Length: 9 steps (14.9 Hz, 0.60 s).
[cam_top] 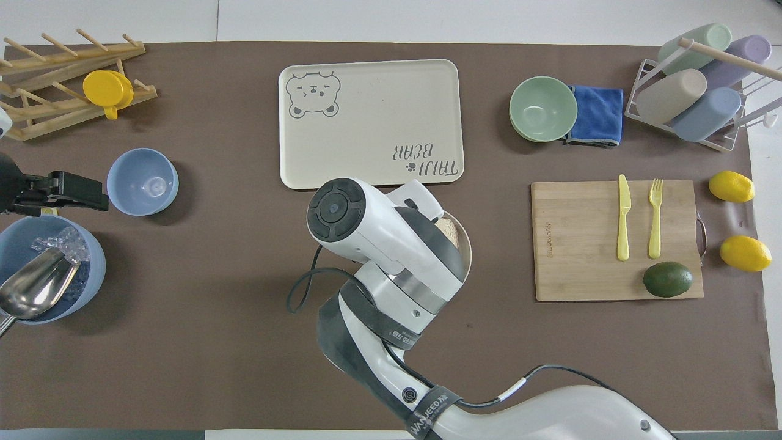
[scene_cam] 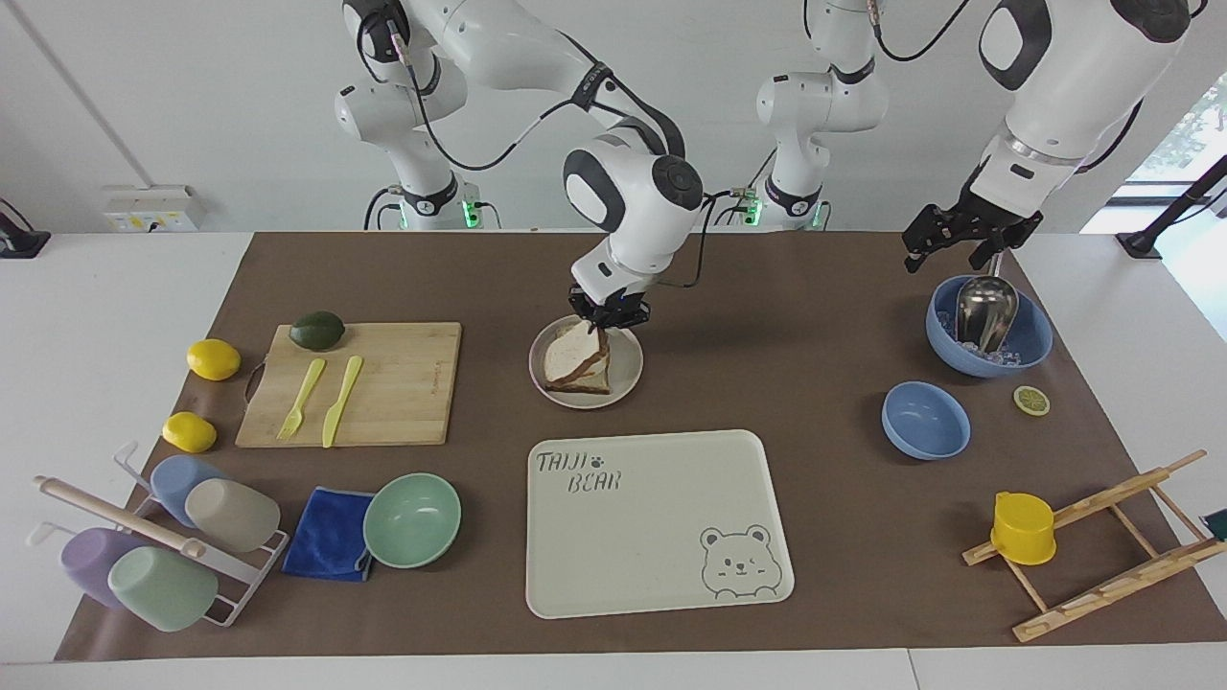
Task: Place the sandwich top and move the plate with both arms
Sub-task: 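Release the bread onto the toast and lift the right gripper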
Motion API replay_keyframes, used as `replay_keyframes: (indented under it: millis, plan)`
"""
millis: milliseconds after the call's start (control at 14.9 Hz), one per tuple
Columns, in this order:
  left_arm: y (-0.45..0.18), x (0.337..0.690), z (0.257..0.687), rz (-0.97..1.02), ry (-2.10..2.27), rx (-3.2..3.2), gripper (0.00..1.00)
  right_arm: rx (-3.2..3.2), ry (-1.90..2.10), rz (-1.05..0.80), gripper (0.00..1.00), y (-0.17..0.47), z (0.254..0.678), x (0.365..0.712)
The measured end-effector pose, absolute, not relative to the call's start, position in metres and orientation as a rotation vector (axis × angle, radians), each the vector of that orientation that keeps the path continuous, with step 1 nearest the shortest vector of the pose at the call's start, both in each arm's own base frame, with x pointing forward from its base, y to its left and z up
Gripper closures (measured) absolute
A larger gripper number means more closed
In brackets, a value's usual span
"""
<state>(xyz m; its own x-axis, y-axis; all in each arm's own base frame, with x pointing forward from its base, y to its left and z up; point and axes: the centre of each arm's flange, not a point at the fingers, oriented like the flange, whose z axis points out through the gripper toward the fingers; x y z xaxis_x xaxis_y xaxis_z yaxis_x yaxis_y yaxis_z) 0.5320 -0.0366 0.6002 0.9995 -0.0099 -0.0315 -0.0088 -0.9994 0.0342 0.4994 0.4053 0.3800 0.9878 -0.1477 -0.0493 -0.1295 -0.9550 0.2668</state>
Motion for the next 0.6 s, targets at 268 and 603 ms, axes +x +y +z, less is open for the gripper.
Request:
replay_keyframes:
  millis: [268,603]
  plan:
    - [-0.035,0.532,0.6,-0.051,-0.009,3.107,0.0,2.943,-0.211,-0.077,0.9,0.411,0.363,0.498]
    - [-0.021,0.532,0.595,-0.064,0.032,3.106,0.0,3.026,-0.296,-0.098,0.87,0.4,0.347,0.504]
